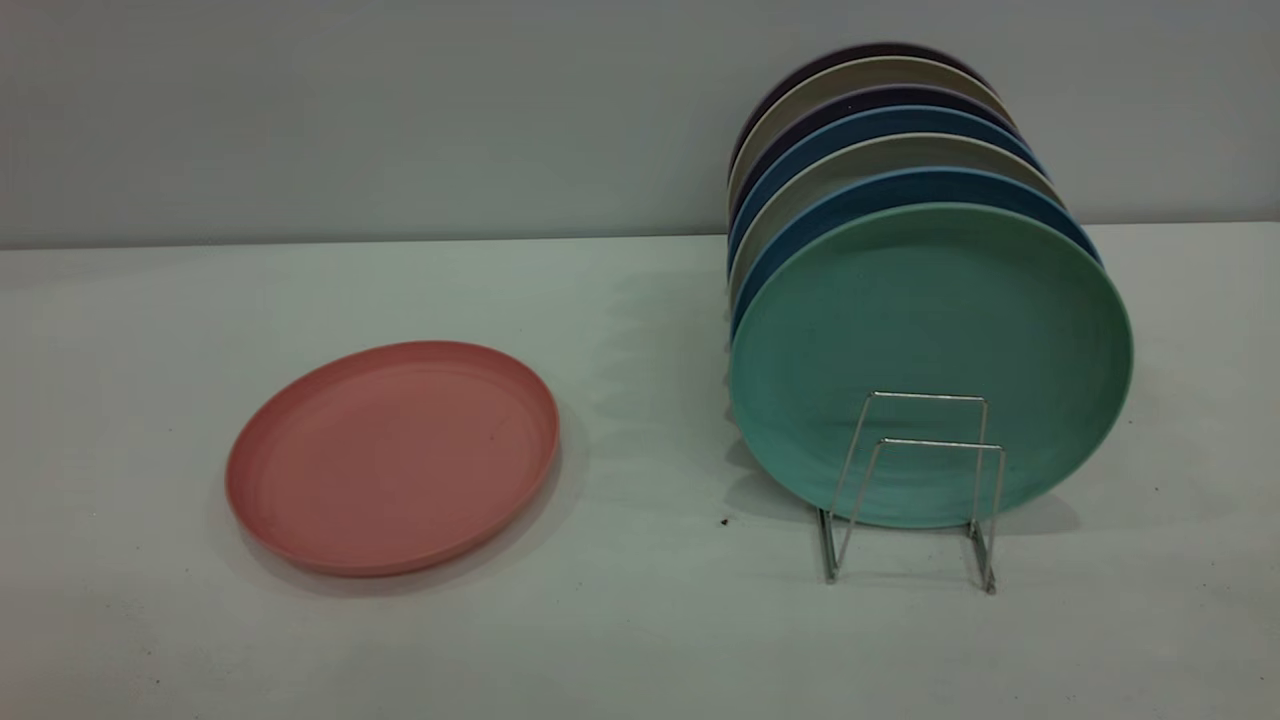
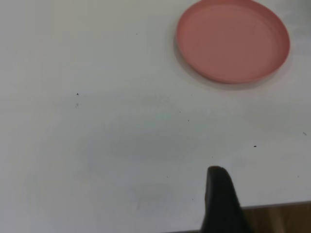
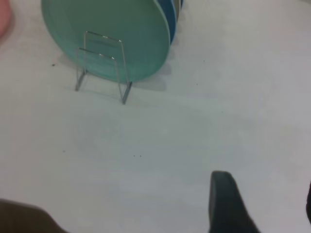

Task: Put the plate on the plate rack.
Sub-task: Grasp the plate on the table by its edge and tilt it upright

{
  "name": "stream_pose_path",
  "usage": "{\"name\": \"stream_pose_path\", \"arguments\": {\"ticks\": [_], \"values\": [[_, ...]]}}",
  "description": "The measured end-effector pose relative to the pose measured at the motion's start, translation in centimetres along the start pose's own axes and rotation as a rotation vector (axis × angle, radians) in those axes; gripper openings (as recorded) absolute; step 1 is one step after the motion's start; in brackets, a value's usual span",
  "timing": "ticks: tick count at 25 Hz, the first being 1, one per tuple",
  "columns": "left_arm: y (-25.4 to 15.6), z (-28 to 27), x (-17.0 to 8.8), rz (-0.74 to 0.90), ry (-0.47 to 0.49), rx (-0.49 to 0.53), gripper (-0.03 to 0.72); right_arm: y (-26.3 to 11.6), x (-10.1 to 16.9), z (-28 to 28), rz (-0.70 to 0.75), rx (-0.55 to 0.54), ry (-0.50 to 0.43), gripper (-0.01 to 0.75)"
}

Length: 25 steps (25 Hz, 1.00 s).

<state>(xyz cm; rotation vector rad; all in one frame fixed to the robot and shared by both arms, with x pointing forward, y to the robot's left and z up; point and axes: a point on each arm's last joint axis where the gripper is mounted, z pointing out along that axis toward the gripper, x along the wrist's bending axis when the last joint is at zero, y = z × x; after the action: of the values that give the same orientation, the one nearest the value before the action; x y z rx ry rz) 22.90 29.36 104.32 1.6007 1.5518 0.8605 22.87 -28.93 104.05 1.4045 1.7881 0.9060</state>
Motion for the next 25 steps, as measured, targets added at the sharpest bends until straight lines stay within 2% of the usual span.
{"name": "stream_pose_path", "arguments": {"ticks": [21, 25], "values": [[0.0, 0.0, 0.0, 0.0, 0.0, -0.001, 0.468, 0.1, 0.1, 0.0, 0.012, -0.007, 0.006, 0.406], [1.3, 0.0, 0.0, -0.003, 0.0, -0.001, 0.468, 0.8, -0.1, -0.2, 0.04, -0.029, 0.002, 0.406]]}}
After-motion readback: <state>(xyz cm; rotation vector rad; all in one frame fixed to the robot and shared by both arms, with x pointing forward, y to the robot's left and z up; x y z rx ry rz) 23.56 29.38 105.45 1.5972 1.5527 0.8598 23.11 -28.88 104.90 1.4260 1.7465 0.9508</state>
